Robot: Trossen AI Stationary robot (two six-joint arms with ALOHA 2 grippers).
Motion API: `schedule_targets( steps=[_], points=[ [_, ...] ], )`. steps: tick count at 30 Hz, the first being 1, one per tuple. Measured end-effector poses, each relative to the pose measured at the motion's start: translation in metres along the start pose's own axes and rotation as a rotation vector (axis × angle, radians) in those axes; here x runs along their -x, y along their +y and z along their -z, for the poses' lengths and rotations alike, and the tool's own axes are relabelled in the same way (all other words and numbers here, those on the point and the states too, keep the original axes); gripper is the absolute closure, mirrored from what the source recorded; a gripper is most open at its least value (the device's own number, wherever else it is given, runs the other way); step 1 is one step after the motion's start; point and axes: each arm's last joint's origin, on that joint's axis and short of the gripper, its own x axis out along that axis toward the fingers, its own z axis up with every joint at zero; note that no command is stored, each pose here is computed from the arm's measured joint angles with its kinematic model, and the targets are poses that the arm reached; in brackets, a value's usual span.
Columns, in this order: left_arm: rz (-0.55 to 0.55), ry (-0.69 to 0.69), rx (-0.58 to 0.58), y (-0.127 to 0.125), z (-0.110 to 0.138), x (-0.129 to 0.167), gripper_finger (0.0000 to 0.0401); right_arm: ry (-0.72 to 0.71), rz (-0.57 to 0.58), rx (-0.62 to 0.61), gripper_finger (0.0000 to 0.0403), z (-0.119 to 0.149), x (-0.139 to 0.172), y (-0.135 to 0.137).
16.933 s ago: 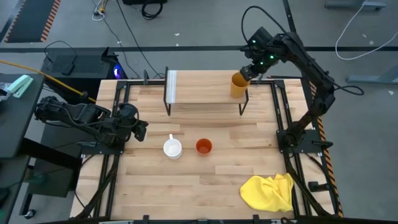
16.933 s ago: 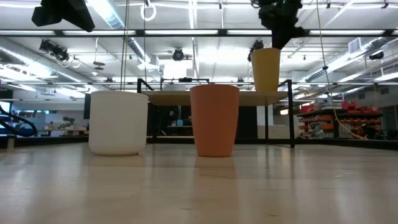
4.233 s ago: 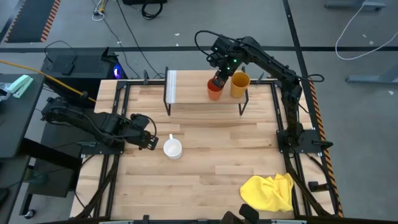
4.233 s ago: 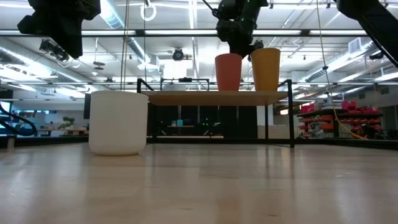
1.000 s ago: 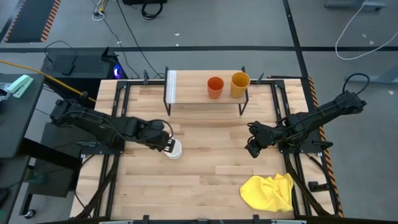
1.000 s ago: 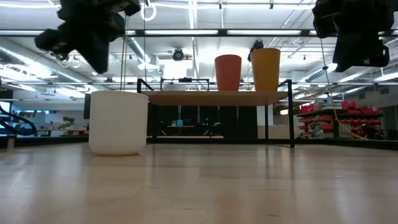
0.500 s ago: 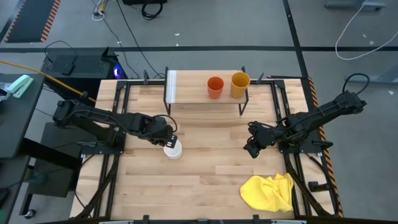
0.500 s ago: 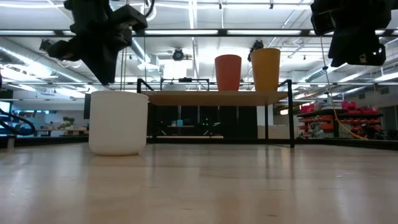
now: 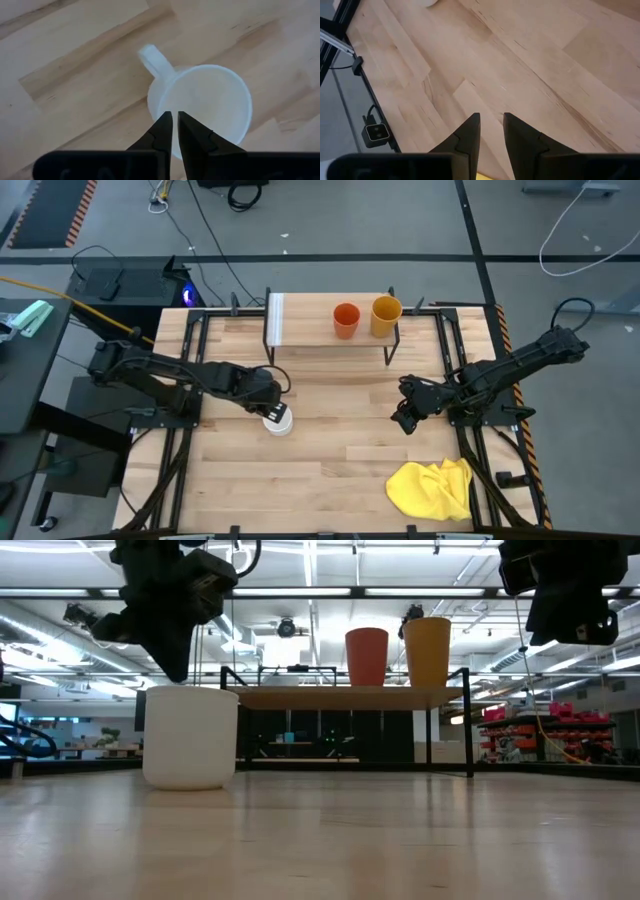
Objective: Stack small to large cups/mugs on shelf
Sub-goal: Put the white mug on the shelf
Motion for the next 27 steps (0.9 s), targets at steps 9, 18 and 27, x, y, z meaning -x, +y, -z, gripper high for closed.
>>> schedule_targets(
  steps=[9,18,27],
  points=[
    [-0.015,0.005,0.037,0.004,-0.007,-0.001,0.033,-0.007,-0.014,-0.003,0.031,-0.001,0.0,0.001],
    [-0.059,0.088,0.016,0.002,-0.006,-0.018,0.0308,-0.01,-0.02,-0.004,0.031,-0.001,0.0,0.002],
    [-0.057,0.105,0.001,0.001,-0.006,-0.02,0.0315,-0.011,-0.024,-0.005,0.031,-0.001,0.0,0.002]
  ],
)
